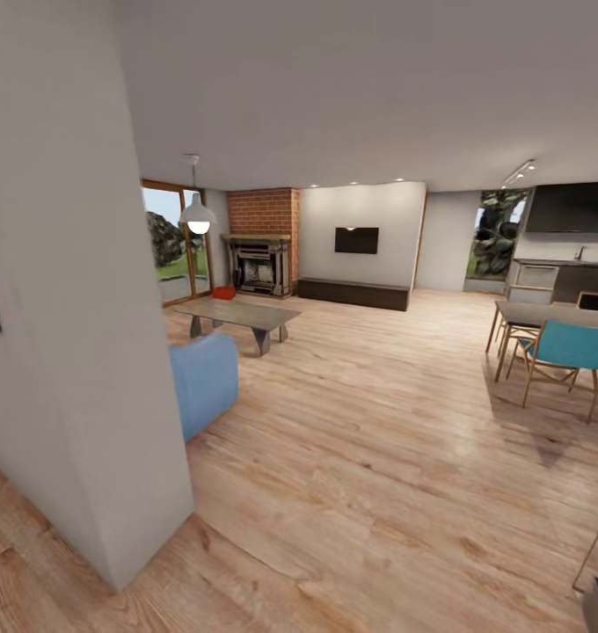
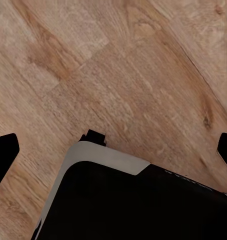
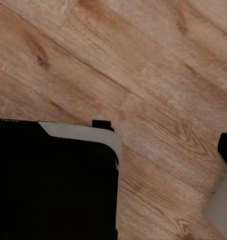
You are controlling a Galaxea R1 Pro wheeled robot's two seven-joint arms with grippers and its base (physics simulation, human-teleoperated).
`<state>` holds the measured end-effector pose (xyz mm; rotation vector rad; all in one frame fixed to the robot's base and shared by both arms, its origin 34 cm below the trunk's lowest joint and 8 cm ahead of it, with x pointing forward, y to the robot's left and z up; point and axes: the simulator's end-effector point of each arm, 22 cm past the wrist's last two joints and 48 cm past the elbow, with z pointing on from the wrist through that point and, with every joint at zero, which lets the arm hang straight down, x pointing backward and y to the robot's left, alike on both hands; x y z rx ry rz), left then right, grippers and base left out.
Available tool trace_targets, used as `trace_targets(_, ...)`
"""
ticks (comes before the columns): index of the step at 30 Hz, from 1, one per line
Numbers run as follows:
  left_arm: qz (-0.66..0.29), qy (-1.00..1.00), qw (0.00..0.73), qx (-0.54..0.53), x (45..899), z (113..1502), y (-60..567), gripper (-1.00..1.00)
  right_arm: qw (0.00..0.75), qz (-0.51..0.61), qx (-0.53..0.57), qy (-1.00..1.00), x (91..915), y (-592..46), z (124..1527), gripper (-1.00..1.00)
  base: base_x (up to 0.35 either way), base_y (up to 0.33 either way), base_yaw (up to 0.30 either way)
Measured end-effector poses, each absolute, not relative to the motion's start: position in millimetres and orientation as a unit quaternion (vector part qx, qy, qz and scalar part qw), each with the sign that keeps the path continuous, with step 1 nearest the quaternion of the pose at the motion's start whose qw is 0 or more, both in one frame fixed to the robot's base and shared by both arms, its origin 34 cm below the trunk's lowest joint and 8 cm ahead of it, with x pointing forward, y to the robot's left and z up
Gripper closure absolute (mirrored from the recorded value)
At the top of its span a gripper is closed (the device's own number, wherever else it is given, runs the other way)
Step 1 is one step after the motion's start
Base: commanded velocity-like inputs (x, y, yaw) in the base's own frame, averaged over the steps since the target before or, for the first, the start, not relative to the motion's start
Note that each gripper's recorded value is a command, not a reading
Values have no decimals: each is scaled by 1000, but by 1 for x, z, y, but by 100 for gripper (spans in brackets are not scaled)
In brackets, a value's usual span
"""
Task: Move the two storage containers from the living room to the garage. In the garage, place one container on the floor and stack the other container on top of it (either order is fine).
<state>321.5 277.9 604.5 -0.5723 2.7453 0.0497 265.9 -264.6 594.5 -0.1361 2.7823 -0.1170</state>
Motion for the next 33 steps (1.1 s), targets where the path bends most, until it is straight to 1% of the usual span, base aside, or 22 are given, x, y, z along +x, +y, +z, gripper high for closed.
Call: trace_targets(33,17,965,167,-201,321,604,278,-100,176,-41,-48,982,266,-265,595,-100,323,0,0)
